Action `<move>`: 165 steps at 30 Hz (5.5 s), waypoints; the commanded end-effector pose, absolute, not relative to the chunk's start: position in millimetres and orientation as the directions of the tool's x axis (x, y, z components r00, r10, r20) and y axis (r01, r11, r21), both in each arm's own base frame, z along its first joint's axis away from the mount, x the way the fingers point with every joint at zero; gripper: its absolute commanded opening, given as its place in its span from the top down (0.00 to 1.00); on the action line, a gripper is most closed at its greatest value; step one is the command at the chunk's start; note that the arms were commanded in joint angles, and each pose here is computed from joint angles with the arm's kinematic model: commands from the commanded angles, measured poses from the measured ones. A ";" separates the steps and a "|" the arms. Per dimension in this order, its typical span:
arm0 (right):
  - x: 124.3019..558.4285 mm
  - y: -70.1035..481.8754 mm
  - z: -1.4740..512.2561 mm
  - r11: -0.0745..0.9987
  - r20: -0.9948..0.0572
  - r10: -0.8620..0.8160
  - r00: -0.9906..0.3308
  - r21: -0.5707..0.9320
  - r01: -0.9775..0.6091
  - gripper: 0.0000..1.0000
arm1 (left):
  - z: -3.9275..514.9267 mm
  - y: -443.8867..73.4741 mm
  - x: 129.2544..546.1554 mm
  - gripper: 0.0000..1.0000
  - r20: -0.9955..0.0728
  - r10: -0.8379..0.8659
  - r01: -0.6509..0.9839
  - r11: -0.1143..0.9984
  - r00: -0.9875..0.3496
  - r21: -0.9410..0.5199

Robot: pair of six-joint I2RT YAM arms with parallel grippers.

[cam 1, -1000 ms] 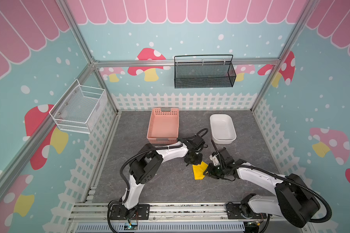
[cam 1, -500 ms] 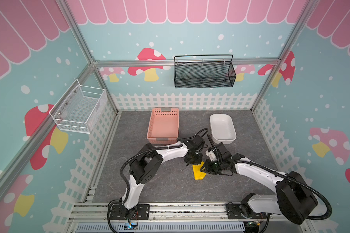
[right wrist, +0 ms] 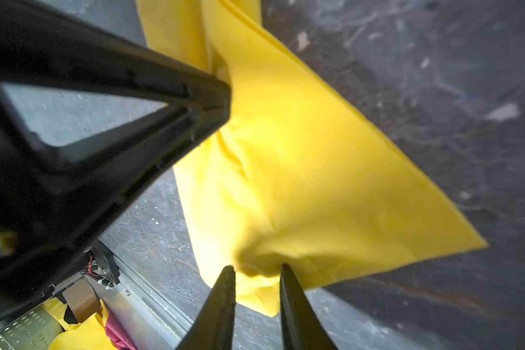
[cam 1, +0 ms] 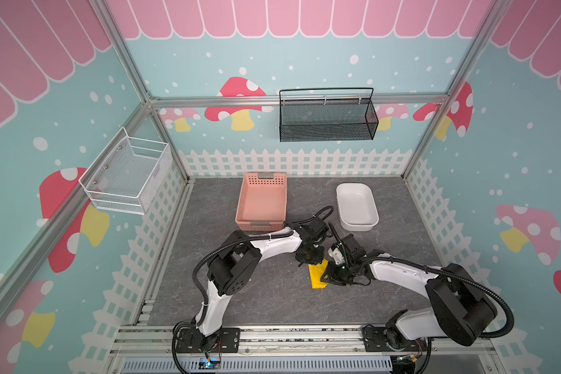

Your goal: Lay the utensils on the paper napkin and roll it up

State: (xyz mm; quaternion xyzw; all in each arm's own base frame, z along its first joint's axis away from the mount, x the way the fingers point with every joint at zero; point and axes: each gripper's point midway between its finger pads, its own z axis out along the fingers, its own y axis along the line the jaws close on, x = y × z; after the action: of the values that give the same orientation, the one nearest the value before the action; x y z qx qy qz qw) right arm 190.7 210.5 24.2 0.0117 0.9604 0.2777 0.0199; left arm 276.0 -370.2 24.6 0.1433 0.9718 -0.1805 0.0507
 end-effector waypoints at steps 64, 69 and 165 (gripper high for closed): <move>189.2 217.5 42.7 0.597 0.031 0.207 -0.978 0.788 0.151 1.00 | 37.6 -339.9 218.4 0.55 0.157 -0.112 -0.193 0.528 -0.981 -0.827; 189.4 218.3 45.4 0.584 0.036 0.209 -0.977 0.797 0.154 1.00 | 24.6 -343.4 216.9 0.54 0.195 -0.110 -0.224 0.537 -0.975 -0.814; 208.9 162.8 88.2 0.635 -0.128 0.349 -0.928 0.761 0.134 0.69 | 95.1 -387.6 302.3 1.00 -0.085 -0.117 0.062 0.183 -0.989 -0.981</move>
State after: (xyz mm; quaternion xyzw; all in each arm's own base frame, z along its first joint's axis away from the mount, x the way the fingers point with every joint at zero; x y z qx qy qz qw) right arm 202.0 166.2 76.9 0.1392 0.8945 0.4099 0.1120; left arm 291.0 -385.2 50.8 -0.0508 0.7977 -0.6007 0.0141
